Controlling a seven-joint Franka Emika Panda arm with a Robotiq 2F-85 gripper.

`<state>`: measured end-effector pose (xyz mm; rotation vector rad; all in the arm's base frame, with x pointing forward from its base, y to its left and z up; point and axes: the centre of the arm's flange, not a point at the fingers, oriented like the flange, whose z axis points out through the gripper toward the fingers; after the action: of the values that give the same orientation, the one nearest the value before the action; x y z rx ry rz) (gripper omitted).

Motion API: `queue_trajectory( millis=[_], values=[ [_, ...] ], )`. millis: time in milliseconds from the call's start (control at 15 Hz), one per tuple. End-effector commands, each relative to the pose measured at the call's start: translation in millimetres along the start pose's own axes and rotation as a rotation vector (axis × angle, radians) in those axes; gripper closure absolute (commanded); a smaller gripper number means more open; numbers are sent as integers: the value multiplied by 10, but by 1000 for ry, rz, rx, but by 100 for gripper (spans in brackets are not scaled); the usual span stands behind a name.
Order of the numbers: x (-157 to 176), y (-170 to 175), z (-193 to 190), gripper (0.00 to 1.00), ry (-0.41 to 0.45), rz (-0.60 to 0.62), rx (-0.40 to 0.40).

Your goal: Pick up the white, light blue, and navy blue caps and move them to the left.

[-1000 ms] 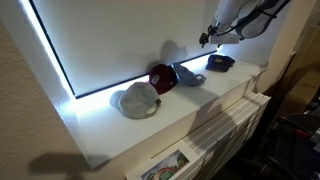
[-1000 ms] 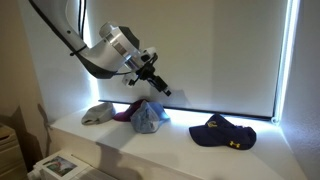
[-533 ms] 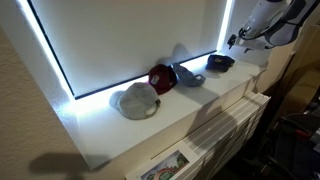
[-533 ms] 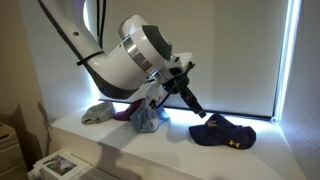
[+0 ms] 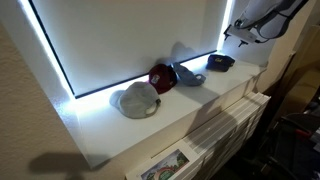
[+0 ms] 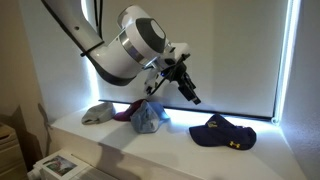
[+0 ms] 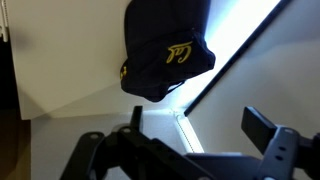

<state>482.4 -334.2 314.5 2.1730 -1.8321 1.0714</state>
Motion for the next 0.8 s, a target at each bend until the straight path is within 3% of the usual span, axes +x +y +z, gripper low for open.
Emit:
queue_trajectory(
  millis=[0,200,400,467,600,733],
  values=[
    [574,-180,87,0,-34,208,1],
    [682,-238,429,0,-96,398,-15],
    [528,-341,758,0,-258,496,-72],
    [248,-252,372,0,-178,476,-43],
    [185,-358,550,0,-243,498,-53],
    [202,-377,605,0,-247,504,-52]
  ],
)
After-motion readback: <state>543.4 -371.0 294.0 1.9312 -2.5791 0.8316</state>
